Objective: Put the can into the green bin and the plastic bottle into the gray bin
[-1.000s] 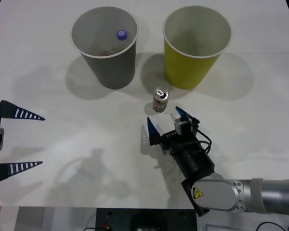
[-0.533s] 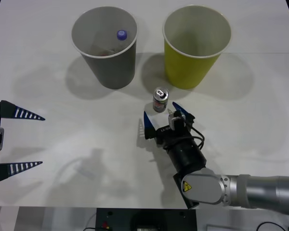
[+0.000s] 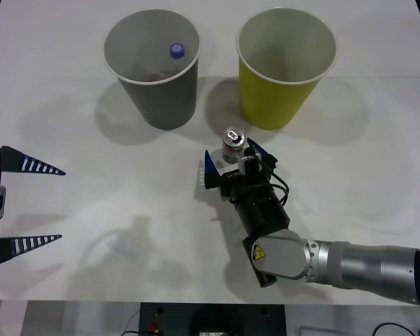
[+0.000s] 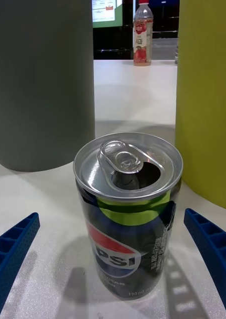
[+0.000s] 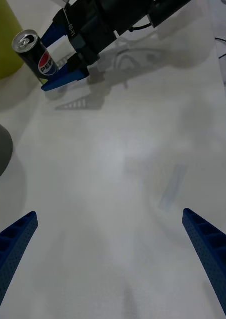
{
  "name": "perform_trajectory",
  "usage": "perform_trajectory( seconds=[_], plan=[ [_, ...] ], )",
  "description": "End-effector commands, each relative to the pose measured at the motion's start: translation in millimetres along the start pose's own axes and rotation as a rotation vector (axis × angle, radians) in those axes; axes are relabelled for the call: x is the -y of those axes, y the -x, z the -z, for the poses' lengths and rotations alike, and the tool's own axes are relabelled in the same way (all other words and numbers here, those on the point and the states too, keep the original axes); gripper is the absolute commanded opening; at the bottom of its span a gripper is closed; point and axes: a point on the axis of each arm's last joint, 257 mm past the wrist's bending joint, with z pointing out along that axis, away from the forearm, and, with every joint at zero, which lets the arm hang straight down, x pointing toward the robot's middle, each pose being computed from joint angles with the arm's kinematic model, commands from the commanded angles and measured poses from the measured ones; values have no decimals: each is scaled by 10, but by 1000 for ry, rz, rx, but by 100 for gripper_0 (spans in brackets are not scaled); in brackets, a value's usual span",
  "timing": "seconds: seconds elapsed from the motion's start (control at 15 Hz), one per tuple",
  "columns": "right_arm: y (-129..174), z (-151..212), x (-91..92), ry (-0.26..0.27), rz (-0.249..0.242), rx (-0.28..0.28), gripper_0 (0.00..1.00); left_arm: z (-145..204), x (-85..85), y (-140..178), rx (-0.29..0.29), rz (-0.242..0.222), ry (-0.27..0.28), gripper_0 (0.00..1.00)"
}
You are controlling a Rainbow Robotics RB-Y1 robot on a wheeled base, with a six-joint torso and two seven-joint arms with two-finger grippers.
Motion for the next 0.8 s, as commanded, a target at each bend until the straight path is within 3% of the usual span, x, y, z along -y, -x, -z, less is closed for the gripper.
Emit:
perform_trajectory(
  seconds=[0.07, 0.47, 0.53, 0.6, 0.67, 0.8],
  plan=[
    [46, -87, -12, -4, -11, -3, 100, 0, 0, 0, 0, 0, 0, 100],
    [77, -160, -15, -9, -9, -14, 100, 0, 0, 0, 0, 0, 0, 100],
    [73, -157, -28, -7, -7, -14, 84, 0, 0, 0, 0, 0, 0, 100],
    [77, -160, -15, -9, -3, -14, 35, 0, 0, 0, 0, 0, 0, 100],
    [72, -156, -27, -6, -4, -15, 0, 0, 0, 0, 0, 0, 0, 100],
    [73, -156, -37, -5, -2, -15, 0, 0, 0, 0, 0, 0, 0, 100]
  ],
)
